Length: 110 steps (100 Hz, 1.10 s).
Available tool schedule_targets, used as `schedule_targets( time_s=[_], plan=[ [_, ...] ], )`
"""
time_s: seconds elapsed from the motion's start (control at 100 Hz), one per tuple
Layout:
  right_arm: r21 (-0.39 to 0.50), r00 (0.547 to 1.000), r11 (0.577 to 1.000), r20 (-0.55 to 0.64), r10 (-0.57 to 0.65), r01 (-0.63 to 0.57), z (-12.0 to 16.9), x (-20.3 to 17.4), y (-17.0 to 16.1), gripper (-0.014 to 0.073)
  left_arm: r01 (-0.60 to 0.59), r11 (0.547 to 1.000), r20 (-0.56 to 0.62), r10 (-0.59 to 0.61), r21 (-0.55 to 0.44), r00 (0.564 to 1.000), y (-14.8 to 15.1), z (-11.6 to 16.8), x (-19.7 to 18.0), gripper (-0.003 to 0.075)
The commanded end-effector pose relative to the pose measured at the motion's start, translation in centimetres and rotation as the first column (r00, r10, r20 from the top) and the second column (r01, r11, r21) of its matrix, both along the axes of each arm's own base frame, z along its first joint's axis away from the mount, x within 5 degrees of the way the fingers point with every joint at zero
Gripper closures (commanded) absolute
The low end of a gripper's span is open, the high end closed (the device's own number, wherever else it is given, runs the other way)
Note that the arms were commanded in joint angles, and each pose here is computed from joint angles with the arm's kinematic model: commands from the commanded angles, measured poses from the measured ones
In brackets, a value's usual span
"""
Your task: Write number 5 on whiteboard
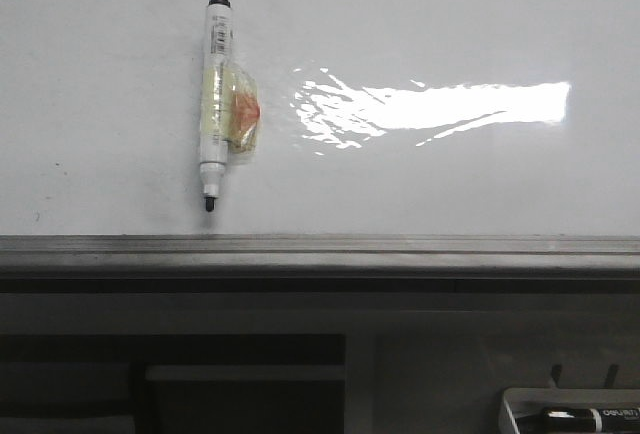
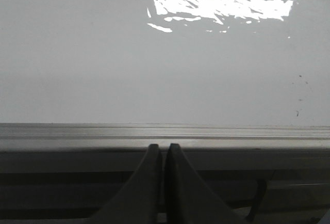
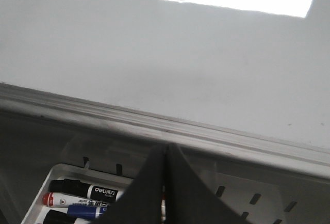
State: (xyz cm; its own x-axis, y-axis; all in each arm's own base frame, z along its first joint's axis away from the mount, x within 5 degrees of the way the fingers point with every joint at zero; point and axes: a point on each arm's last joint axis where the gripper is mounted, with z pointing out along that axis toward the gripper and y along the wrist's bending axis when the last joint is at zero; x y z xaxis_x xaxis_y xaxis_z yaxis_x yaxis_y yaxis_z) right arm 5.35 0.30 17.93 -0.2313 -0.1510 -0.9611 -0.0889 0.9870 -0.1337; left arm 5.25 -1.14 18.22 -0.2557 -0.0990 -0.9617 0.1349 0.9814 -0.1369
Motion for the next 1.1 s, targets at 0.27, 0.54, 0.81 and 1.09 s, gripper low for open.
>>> schedule_targets(
  time_s=[0.27, 0.54, 0.81, 1.09],
  plan=[
    [-0.021, 1.0, 1.0, 0.011, -0.005, 0.006, -0.6, 0.0, -0.1, 0.0657, -0.012, 0.999, 0.066, 0.014, -0.03, 0.998, 0.1, 0.1, 0.0, 0.0741],
    [-0.021, 1.0, 1.0, 0.011, -0.005, 0.006, -0.6, 0.0, -0.1, 0.0657, -0.012, 0.999, 0.066, 0.014, -0.03, 0.998, 0.1, 0.1, 0.0, 0.0741],
    [-0.035, 1.0, 0.999, 0.027, -0.006, 0.007, -0.4, 0.0, -0.1, 0.0657, -0.021, 0.998, 0.085, 0.016, 0.056, 0.996, 0.3, 0.2, 0.0, 0.0741],
    [0.112, 0.913, 0.994, 0.407, -0.04, -0.007, 3.2, 0.1, -0.1, 0.0657, -0.004, 0.891, 0.128, 0.07, -0.453, 0.989, -0.2, 1.5, 0.1, 0.0741]
  ],
)
